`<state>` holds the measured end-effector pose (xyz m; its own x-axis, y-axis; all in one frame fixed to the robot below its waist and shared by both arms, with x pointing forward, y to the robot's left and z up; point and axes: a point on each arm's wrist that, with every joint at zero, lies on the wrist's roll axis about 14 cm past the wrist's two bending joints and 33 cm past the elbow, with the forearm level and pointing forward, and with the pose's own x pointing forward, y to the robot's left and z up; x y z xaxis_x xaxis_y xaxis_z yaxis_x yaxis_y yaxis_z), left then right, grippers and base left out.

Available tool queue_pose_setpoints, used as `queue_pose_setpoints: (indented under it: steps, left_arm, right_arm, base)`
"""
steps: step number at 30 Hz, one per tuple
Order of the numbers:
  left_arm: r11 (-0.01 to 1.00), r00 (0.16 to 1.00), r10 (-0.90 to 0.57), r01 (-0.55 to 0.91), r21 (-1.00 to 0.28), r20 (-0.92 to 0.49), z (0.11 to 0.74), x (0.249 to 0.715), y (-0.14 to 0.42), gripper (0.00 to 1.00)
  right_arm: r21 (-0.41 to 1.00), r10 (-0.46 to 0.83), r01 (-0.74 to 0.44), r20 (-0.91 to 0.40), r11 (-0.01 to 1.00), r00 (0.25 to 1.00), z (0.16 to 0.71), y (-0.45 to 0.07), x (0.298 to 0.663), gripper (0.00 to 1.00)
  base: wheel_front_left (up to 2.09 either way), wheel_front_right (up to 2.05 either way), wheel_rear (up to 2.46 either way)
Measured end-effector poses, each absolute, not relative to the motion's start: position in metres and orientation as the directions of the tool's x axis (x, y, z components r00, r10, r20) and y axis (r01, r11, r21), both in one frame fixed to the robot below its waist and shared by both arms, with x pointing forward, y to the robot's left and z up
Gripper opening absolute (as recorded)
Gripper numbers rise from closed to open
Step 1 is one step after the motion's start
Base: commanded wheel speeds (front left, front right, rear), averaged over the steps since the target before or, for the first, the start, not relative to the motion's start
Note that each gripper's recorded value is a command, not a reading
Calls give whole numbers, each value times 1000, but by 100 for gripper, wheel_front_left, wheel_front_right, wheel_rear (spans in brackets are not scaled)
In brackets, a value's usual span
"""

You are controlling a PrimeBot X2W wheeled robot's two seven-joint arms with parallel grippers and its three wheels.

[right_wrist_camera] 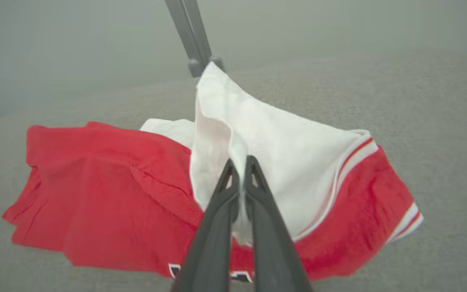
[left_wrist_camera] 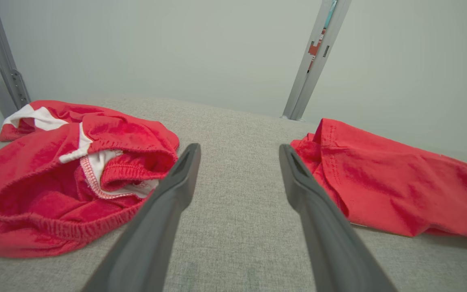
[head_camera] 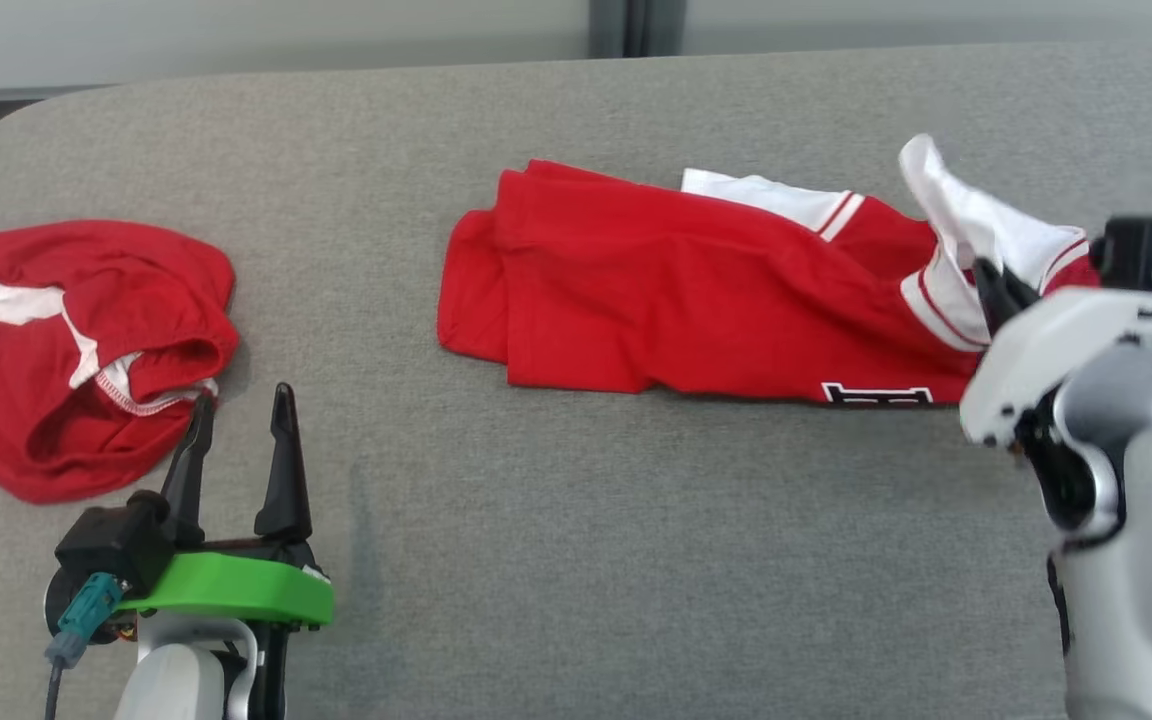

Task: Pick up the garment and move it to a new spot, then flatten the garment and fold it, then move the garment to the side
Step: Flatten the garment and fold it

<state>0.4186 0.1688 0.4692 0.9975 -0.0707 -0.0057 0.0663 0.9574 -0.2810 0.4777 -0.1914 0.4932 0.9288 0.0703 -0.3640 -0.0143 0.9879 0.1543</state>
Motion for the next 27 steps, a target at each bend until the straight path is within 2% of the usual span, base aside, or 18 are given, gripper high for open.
queue_pose_setpoints:
  steps: [5,9,10,11,12,15,18,23,27]
  left_arm:
    - [951,994,-111,111,-287,16,476,423,153,100]
    - [945,989,-147,150,-290,32,481,426,140,100]
    - [944,987,-156,159,-290,34,482,427,137,100]
    - [942,986,-162,165,-291,36,483,427,134,100]
    - [941,985,-170,174,-291,39,484,428,132,100]
    - [938,982,-184,189,-291,43,485,428,126,100]
    - [937,981,-191,196,-291,44,486,427,124,100]
    - [938,982,-187,191,-291,40,485,425,126,100]
    - [940,983,-177,181,-291,39,485,424,130,100]
  right_arm:
    - [177,27,55,-430,983,902,478,-216,405,0]
    - [195,-1,130,-549,972,836,450,-232,353,0]
    - [190,-14,153,-581,970,814,443,-237,342,4]
    - [184,-26,169,-601,968,799,439,-241,334,77]
    - [179,-38,188,-617,966,786,436,-245,326,100]
    - [162,-76,235,-649,958,757,433,-260,312,100]
    - [153,-111,256,-616,955,780,445,-270,313,100]
    - [135,-153,240,-462,961,874,497,-280,347,100]
    - [122,-143,203,-378,972,915,528,-274,382,100]
  base:
    - [0,0,0]
    - [0,0,0]
    - [0,0,0]
    - [0,0,0]
    - [0,0,0]
    - [0,0,0]
    - [0,0,0]
    - [0,0,0]
    - [0,0,0]
